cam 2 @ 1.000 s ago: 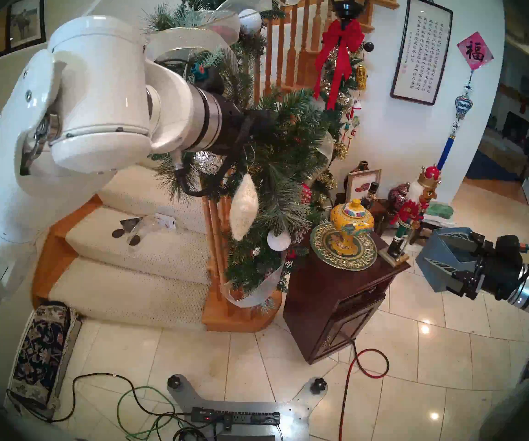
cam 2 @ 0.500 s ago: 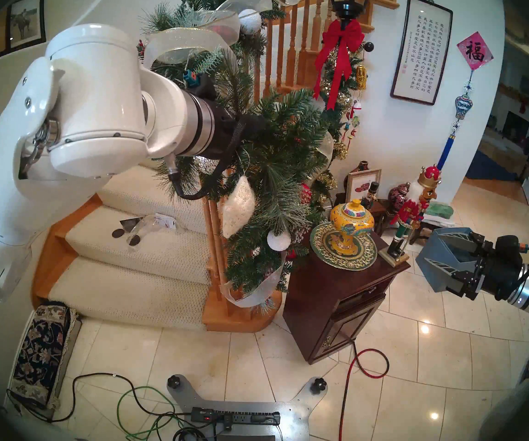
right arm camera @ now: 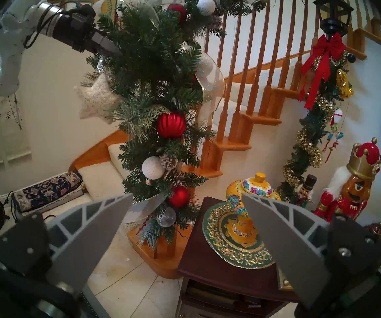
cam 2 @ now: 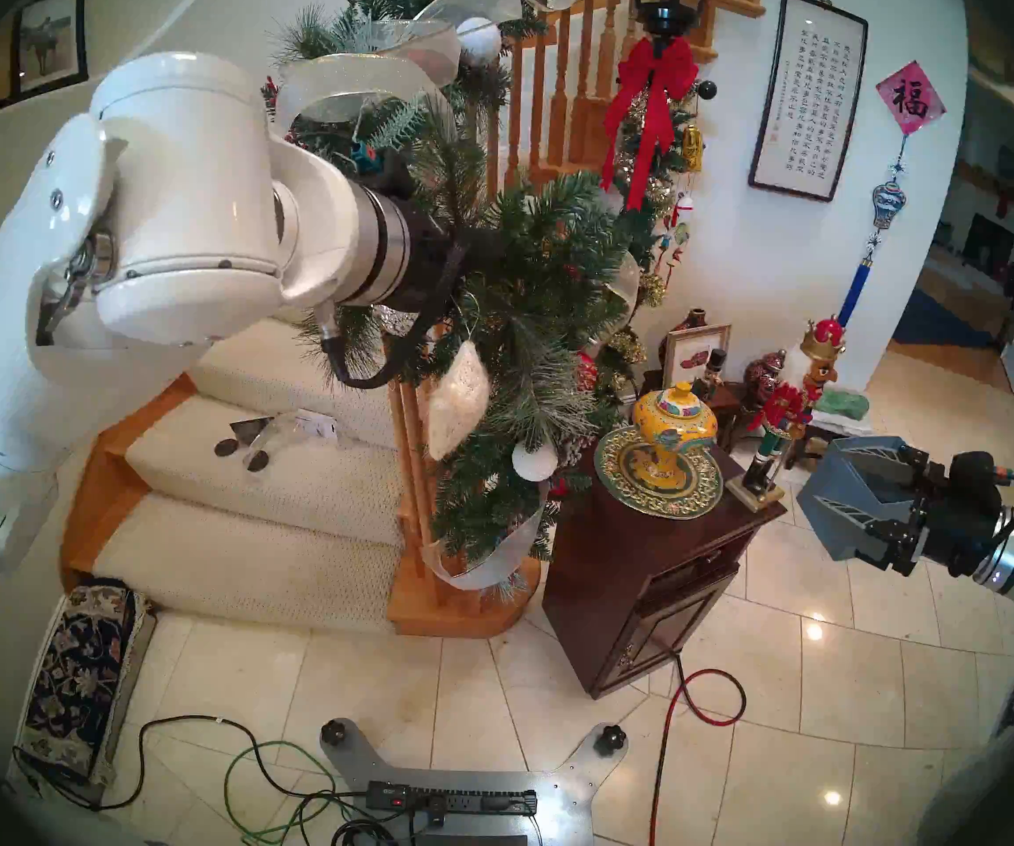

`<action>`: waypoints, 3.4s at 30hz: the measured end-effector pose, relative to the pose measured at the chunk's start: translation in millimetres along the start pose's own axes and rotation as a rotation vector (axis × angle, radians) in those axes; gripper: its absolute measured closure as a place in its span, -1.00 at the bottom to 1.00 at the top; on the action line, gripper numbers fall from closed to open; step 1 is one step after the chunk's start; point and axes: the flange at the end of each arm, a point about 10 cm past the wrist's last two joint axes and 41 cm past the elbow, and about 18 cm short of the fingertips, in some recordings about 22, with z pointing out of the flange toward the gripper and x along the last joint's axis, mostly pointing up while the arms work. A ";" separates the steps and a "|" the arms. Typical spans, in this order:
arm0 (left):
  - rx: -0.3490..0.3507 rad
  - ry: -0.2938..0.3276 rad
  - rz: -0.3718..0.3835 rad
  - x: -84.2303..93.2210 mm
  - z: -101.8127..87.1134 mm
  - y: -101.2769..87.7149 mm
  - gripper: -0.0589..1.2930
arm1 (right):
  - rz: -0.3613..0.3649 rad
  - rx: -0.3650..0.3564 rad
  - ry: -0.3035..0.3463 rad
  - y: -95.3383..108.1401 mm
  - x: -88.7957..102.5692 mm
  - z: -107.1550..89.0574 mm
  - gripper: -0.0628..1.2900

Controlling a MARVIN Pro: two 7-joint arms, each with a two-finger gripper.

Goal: Hang the ornament onto the Christmas-tree-style decoration

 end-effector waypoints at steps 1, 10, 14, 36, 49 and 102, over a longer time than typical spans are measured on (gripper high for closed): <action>0.000 0.000 0.002 0.0 0.2 -0.1 0.94 | 0.000 0.000 0.000 0.0 0.0 0.0 -0.91; 0.014 -0.004 -0.003 1.1 3.9 -3.0 0.94 | 0.000 0.000 0.000 0.0 0.0 0.0 -0.91; 0.025 -0.003 -0.012 1.9 4.8 -4.4 0.94 | 0.000 0.001 0.000 -0.1 0.0 0.0 -0.91; -0.030 -0.006 0.009 -7.5 -9.6 8.9 0.94 | -0.001 0.001 -0.001 -0.1 -0.1 0.0 -0.91; -0.054 -0.031 0.032 -11.5 -9.9 13.8 0.94 | -0.001 0.002 -0.001 -0.1 -0.1 0.0 -0.91; -0.101 -0.070 -0.080 2.8 -13.6 11.8 0.94 | 0.000 0.002 -0.001 -0.3 -0.1 0.1 -0.91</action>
